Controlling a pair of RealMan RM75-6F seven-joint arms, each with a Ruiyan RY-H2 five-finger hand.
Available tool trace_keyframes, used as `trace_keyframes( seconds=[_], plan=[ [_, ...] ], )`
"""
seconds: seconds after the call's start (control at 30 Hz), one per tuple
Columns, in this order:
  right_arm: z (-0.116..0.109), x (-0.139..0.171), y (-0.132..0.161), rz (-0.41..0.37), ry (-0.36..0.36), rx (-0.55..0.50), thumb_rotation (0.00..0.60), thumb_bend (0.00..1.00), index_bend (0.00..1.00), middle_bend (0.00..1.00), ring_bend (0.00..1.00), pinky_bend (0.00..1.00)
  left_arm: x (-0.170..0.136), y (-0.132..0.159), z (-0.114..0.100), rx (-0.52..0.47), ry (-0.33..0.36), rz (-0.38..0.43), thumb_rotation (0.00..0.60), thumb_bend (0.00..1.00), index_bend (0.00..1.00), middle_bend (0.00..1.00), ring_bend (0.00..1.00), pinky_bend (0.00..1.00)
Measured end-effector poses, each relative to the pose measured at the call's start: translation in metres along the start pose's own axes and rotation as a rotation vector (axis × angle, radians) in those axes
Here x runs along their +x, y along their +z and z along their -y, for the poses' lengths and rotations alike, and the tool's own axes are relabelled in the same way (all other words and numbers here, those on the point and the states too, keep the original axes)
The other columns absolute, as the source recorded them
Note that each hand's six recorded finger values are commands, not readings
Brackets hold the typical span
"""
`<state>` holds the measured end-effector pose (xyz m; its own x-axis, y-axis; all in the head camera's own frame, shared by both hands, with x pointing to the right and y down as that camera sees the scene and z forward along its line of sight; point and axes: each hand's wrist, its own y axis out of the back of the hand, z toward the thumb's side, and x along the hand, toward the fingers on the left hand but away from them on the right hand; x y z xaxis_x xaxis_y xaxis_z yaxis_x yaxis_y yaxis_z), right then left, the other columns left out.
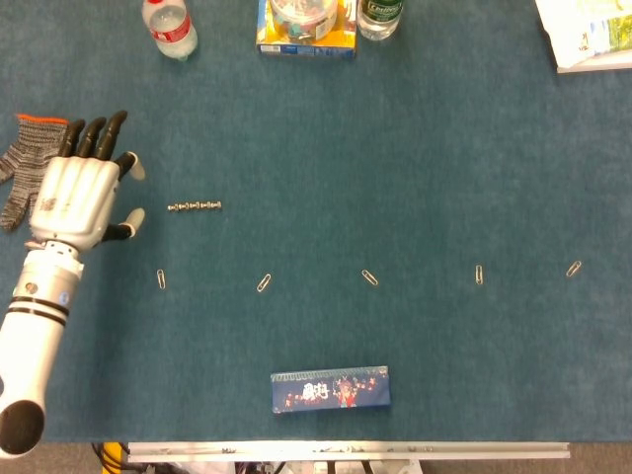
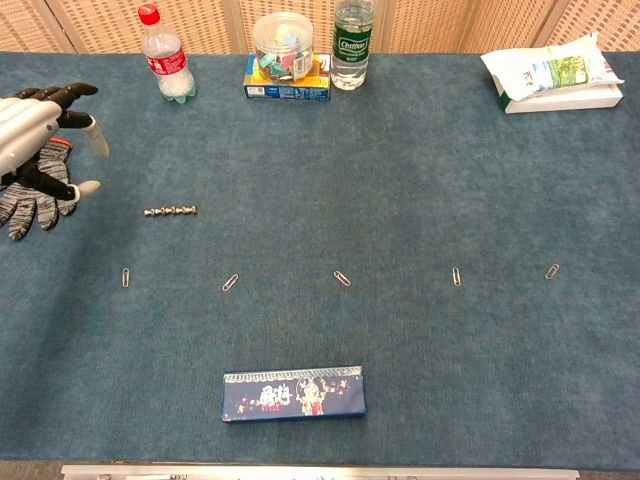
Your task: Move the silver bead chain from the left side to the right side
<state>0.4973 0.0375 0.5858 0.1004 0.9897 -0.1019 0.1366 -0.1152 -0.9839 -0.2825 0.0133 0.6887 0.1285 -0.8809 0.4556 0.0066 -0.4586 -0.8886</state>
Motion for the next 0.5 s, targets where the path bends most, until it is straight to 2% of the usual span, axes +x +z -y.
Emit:
trace_keyframes(
  seconds=[0.5],
  plan=[
    [-0.001,0.002,0.0,-0.007,0.001,-0.007,0.6,0.25,0.3,0.31,0.23,0.35,0.023,0.021,0.028,0.055,-0.05,-0.004,0.6,0.27,0.39,0.04,0.0,0.0]
  ],
)
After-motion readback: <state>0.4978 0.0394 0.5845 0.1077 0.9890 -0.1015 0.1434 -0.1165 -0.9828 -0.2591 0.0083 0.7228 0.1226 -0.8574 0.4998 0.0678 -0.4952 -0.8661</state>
